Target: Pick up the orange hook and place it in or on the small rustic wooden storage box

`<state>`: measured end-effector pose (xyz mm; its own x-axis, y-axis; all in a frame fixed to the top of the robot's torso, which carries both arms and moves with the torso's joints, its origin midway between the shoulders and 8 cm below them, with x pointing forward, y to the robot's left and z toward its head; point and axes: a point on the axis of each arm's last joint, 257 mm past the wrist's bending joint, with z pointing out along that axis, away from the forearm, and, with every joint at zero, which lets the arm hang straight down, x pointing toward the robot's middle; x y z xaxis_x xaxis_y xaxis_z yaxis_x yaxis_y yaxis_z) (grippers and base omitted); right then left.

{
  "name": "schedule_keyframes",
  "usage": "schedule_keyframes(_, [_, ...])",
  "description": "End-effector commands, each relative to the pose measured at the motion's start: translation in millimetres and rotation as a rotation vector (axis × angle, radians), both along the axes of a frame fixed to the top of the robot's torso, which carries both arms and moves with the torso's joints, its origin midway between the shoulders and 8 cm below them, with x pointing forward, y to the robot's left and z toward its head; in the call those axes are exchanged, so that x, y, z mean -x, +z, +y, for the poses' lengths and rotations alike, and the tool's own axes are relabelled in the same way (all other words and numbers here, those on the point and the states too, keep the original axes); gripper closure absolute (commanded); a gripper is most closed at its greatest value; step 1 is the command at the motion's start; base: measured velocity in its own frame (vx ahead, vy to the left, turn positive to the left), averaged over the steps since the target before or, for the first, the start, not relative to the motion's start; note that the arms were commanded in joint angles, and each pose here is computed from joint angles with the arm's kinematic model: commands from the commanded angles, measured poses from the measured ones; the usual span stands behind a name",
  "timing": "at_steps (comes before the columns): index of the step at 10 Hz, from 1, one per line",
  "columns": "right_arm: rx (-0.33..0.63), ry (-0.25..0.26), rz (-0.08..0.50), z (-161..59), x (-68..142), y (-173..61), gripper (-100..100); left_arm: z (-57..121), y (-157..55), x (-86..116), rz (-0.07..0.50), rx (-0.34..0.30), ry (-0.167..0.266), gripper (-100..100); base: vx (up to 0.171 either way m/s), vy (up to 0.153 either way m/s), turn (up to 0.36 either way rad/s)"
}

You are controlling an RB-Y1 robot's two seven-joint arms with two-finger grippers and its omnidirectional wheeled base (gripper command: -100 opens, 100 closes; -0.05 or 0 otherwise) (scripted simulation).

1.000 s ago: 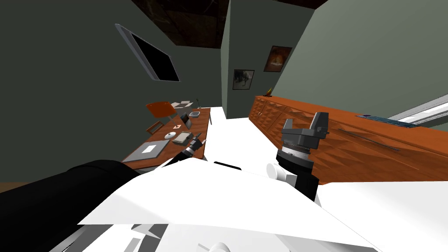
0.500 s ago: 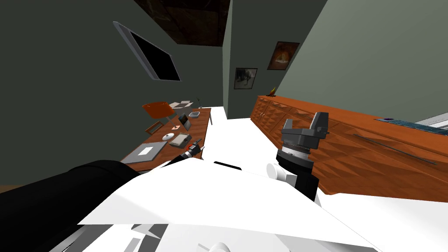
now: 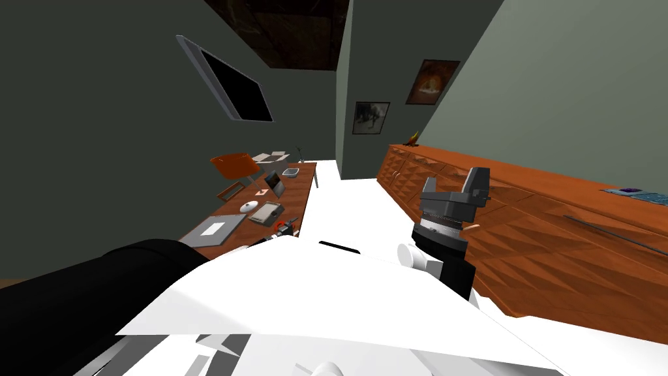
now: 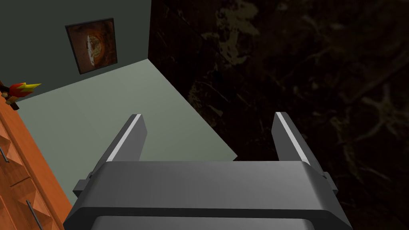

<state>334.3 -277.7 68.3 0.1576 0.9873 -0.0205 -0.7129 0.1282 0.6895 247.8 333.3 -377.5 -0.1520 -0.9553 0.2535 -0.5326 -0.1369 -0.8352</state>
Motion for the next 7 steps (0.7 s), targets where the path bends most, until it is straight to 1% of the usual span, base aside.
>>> schedule_keyframes(1, [0.0, 0.0, 0.0, 0, 0, 0, 0, 3.8, -8, 8, 0.044, -0.011, 0.0, -100, 0.14, -0.001, 0.037])
schedule_keyframes(3, [0.0, 0.0, 0.0, 0, 0, 0, 0, 24.1, -37, 40, 0.167, -0.051, -0.004, -100, 0.136, 0.0, 0.086])
schedule_keyframes(4, [0.0, 0.0, 0.0, 0, 0, 0, 0, 24.1, -37, 40, 0.167, -0.051, -0.004, -100, 0.099, 0.006, 0.032])
schedule_keyframes(5, [0.0, 0.0, 0.0, 0, 0, 0, 0, 34.9, -49, 56, 0.224, -0.072, -0.005, -100, 0.096, 0.033, 0.045])
schedule_keyframes(7, [0.0, 0.0, 0.0, 0, 0, 0, 0, 56.6, -68, 86, 0.326, -0.116, -0.005, -100, 0.148, 0.023, 0.092])
